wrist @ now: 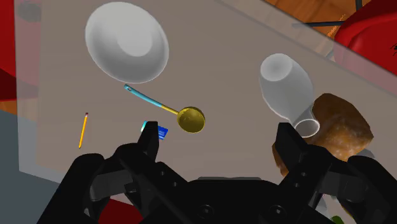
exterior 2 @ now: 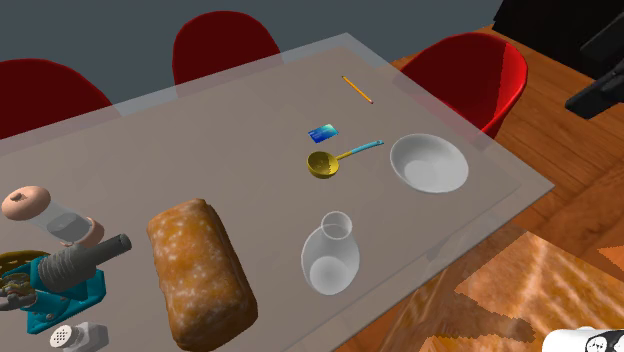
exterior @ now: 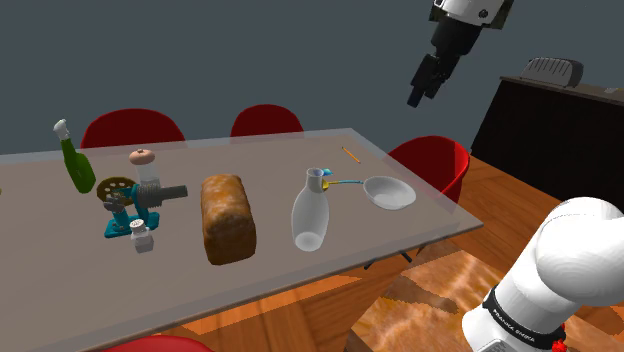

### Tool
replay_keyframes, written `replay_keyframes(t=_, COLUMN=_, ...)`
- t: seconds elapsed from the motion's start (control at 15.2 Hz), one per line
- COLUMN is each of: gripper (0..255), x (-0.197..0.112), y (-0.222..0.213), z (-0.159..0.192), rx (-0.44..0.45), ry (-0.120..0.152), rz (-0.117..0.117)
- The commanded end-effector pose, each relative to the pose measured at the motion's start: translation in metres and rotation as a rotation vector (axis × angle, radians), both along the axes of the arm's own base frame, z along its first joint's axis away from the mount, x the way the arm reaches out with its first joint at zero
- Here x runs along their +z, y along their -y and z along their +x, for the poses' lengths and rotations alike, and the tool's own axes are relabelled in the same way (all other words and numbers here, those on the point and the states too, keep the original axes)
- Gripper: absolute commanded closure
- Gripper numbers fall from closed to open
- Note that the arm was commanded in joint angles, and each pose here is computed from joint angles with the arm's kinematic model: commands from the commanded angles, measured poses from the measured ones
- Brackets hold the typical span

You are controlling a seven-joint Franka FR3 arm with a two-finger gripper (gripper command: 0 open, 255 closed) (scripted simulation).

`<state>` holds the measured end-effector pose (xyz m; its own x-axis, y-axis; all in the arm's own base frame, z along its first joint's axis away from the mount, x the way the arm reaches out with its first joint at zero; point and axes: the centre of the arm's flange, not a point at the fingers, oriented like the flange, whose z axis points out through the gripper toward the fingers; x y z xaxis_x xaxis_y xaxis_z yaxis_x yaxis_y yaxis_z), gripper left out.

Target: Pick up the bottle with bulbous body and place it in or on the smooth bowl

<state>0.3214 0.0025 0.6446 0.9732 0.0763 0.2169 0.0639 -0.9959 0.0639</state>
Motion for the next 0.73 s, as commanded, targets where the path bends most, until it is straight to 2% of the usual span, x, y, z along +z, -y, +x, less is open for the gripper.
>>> replay_keyframes(t=0.0, gripper=0, x=0.000, y=0.000, z=0.000, rx=0.000, ry=0.000, rz=0.000)
replay_keyframes(t=0.66, gripper=0, x=-0.078, y=-0.079, z=0.083, rx=-0.078, ry=-0.112, rz=0.028)
